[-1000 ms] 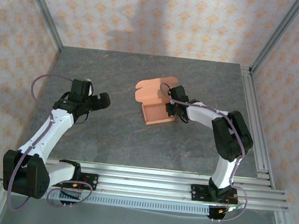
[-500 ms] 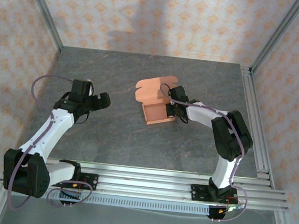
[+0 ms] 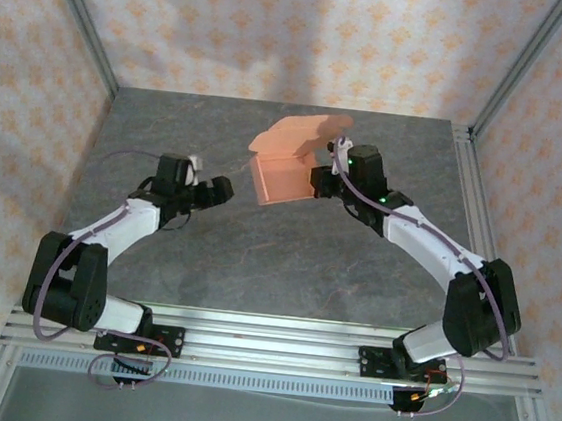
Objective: Fold the paper box
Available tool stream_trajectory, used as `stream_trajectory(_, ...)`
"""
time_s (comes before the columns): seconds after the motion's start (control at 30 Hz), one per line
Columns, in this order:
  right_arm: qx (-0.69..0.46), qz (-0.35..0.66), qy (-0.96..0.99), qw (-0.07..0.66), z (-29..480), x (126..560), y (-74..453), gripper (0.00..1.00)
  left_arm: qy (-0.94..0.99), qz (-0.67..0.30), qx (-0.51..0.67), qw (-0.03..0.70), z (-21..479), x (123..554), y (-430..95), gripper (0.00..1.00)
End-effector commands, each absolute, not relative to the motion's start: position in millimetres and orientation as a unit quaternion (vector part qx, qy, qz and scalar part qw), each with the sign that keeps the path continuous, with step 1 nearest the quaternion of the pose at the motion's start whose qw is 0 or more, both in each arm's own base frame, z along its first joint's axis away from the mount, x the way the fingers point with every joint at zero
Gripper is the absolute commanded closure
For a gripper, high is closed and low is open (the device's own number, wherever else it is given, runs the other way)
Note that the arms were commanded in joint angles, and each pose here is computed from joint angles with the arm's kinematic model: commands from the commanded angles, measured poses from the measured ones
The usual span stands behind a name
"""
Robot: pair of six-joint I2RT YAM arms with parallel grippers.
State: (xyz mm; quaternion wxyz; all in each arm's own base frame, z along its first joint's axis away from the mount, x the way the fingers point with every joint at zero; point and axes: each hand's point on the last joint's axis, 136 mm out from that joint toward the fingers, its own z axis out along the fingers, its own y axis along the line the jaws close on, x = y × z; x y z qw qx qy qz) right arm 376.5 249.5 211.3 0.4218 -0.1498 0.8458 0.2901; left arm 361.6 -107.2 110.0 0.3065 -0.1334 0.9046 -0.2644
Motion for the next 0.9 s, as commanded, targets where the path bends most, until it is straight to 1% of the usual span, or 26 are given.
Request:
stream_trajectory(0.0,-0.184,0.356,0.803,0.441,240,362,266,0.94,0.866,-0.351,0.003,0.357,170,372,-173,0.06)
stream_trajectory(0.07,-0.193,0.365,0.795,0.445,243,358,269,0.94,0.853,-0.382,0.027,0.355,180,371,-193,0.10)
stream_trajectory(0.13,-0.199,0.373,0.790,0.444,244,356,271,0.94,0.843,-0.404,0.041,0.352,187,370,-206,0.20)
stream_trajectory(0.3,-0.208,0.374,0.787,0.444,243,353,275,0.94,0.839,-0.418,0.068,0.341,193,366,-228,0.29)
stream_trajectory(0.5,-0.223,0.368,0.785,0.446,242,353,281,0.94,0.832,-0.433,0.095,0.334,201,363,-249,0.30)
stream_trajectory(0.67,-0.232,0.350,0.790,0.447,237,355,282,0.94,0.826,-0.438,0.101,0.340,206,365,-256,0.30)
stream_trajectory(0.77,-0.243,0.324,0.795,0.452,233,354,281,0.94,0.824,-0.436,0.103,0.346,208,366,-255,0.30)
stream_trajectory(0.87,-0.268,0.274,0.803,0.456,223,352,282,0.94,0.823,-0.436,0.104,0.349,209,368,-256,0.30)
